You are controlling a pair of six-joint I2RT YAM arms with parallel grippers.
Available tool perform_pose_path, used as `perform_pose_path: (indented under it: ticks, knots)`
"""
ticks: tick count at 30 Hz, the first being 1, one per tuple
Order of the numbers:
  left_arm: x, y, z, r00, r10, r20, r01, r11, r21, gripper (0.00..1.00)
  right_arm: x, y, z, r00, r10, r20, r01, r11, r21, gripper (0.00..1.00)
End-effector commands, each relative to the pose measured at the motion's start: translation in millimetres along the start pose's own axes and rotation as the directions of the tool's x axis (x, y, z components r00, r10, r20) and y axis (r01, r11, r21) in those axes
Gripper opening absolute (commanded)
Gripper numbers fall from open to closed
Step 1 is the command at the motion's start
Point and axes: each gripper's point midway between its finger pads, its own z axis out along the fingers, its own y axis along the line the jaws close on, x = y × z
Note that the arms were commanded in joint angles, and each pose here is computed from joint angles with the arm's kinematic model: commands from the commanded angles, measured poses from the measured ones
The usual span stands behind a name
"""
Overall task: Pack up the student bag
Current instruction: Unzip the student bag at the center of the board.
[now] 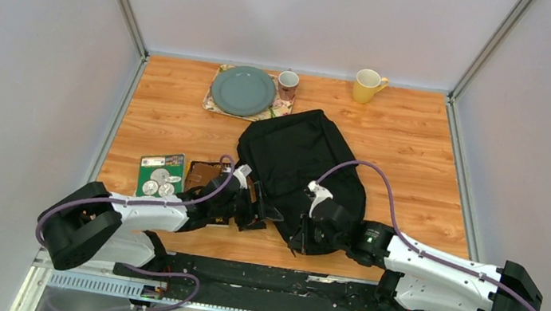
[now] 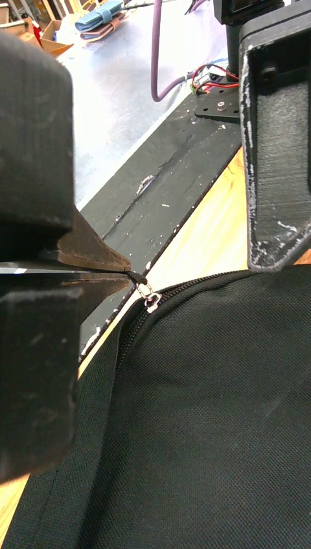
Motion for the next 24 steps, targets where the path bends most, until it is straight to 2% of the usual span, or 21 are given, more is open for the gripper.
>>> perform_pose_path:
  ticks: [1,3,6,7,9,10,12,16,19,24]
  knots:
    - [-15.8,-36.4,8.0,0.996,-0.062,0.058,0.055,0.991,0.125,0.80,0.4,10.4,-3.7,1.000,-0.024,-0.008,0.024,0.998,-0.057,0.00]
    - [-16.4,-36.0,12.3,0.997,-0.058,0.053,0.052,0.992,0.114,0.80,1.6,11.9,-4.1,0.999,-0.039,-0.013,0.038,0.997,-0.068,0.00]
    - [-13.7,-33.5,20.2,0.998,-0.060,0.026,0.057,0.992,0.110,0.59,-0.2,12.9,-6.1,0.998,-0.054,-0.012,0.053,0.996,-0.067,0.00]
    - [-11.9,-30.8,22.7,0.998,-0.060,0.013,0.059,0.993,0.104,0.41,0.3,10.8,-6.8,0.998,-0.061,-0.014,0.060,0.997,-0.058,0.00]
    - [-8.3,-22.8,23.7,0.999,-0.044,0.001,0.044,0.995,0.085,0.26,-4.2,0.5,-6.5,0.999,-0.053,0.006,0.053,0.999,0.002,0.00]
    - [-6.5,-15.0,23.2,1.000,-0.025,0.002,0.025,0.998,0.065,0.13,-2.5,-6.7,-7.2,0.999,-0.054,-0.003,0.054,0.998,0.041,0.00]
    - [-5.4,-4.4,21.5,1.000,0.003,0.002,-0.003,0.999,0.034,0.00,-12.3,-24.8,-7.4,0.999,-0.038,0.038,0.033,0.990,0.140,0.00]
    - [-5.6,28.0,8.2,0.994,0.109,-0.019,-0.110,0.992,-0.061,0.00,-19.4,-44.8,-11.1,0.999,-0.001,0.041,-0.008,0.978,0.209,0.00]
    - [-10.2,40.7,-2.7,0.985,0.169,-0.045,-0.171,0.983,-0.067,0.00,-25.9,-51.8,-14.7,0.999,0.004,0.040,-0.012,0.978,0.208,0.00]
    - [-16.4,48.4,-14.0,0.963,0.256,-0.087,-0.263,0.961,-0.083,0.00,-16.1,-49.0,-14.3,0.997,-0.043,-0.068,0.053,0.987,0.153,0.00]
